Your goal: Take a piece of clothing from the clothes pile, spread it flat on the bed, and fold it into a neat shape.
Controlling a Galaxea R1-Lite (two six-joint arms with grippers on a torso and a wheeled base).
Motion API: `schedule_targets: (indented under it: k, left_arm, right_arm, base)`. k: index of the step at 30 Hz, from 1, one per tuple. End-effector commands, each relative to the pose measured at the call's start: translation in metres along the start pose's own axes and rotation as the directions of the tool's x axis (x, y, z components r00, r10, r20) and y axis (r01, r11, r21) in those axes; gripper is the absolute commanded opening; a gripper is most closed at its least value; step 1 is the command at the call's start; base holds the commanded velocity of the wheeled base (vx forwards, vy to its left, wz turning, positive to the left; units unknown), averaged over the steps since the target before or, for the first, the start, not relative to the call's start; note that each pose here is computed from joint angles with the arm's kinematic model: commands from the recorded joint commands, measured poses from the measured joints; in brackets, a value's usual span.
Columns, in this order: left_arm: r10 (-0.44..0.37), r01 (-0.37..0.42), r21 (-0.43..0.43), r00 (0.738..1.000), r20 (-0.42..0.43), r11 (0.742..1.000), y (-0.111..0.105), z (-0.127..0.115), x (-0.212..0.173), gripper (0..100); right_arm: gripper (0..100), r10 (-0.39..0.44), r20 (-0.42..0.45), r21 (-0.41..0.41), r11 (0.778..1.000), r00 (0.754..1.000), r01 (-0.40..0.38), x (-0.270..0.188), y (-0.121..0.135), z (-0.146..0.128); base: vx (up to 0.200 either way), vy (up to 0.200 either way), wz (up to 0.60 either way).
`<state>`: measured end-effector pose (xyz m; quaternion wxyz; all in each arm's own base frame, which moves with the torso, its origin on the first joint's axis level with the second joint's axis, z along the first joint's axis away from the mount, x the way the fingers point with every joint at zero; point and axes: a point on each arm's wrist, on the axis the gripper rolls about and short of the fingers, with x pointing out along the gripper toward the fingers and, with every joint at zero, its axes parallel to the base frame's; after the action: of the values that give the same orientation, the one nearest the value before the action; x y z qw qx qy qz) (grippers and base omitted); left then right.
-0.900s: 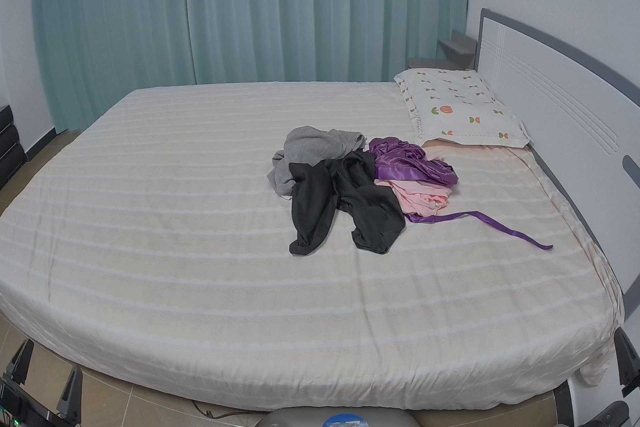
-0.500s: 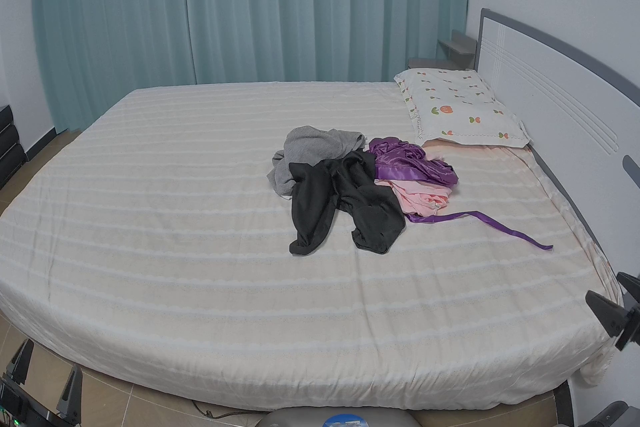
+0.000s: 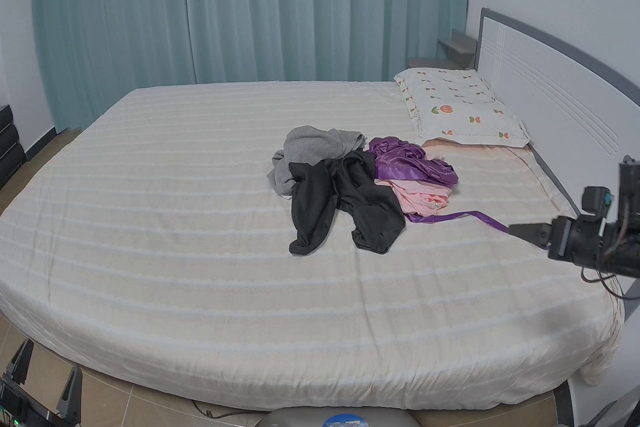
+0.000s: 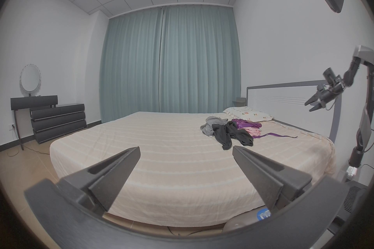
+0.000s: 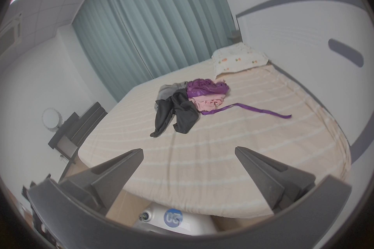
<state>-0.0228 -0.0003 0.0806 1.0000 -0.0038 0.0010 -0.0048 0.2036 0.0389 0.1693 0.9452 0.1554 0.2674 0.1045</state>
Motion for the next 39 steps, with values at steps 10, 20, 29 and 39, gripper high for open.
schedule_targets:
  k: [10, 20, 29, 39]
  left_arm:
    - [0.0, 0.0, -0.002, 1.0, -0.007, 1.0, 0.0, -0.005, 0.001, 100]
    - [0.0, 0.0, 0.0, 1.0, -0.007, 1.0, 0.0, -0.005, 0.001, 100]
    - [0.0, 0.0, -0.002, 1.0, -0.007, 1.0, 0.0, -0.005, 0.001, 100]
    - [0.0, 0.0, 0.0, 1.0, -0.007, 1.0, 0.0, -0.005, 0.001, 100]
  right_arm:
    - [100, -0.006, -0.155, 0.15, 0.988, 0.988, 0.029, 0.264, 0.024, -0.01]
    - [100, -0.055, -0.151, 0.219, 0.972, 0.987, 0.087, 0.337, 0.021, -0.044]
    - [100, -0.043, -0.106, 0.204, 0.977, 0.993, 0.064, 0.372, 0.032, -0.058]
    - [100, -0.064, -0.102, 0.209, 0.974, 0.993, 0.084, 0.396, 0.035, -0.061]
  base:
    - [0.0, 0.0, 0.0]
    - [0.0, 0.0, 0.0]
    - [0.0, 0.0, 0.0]
    - [0.0, 0.0, 0.0]
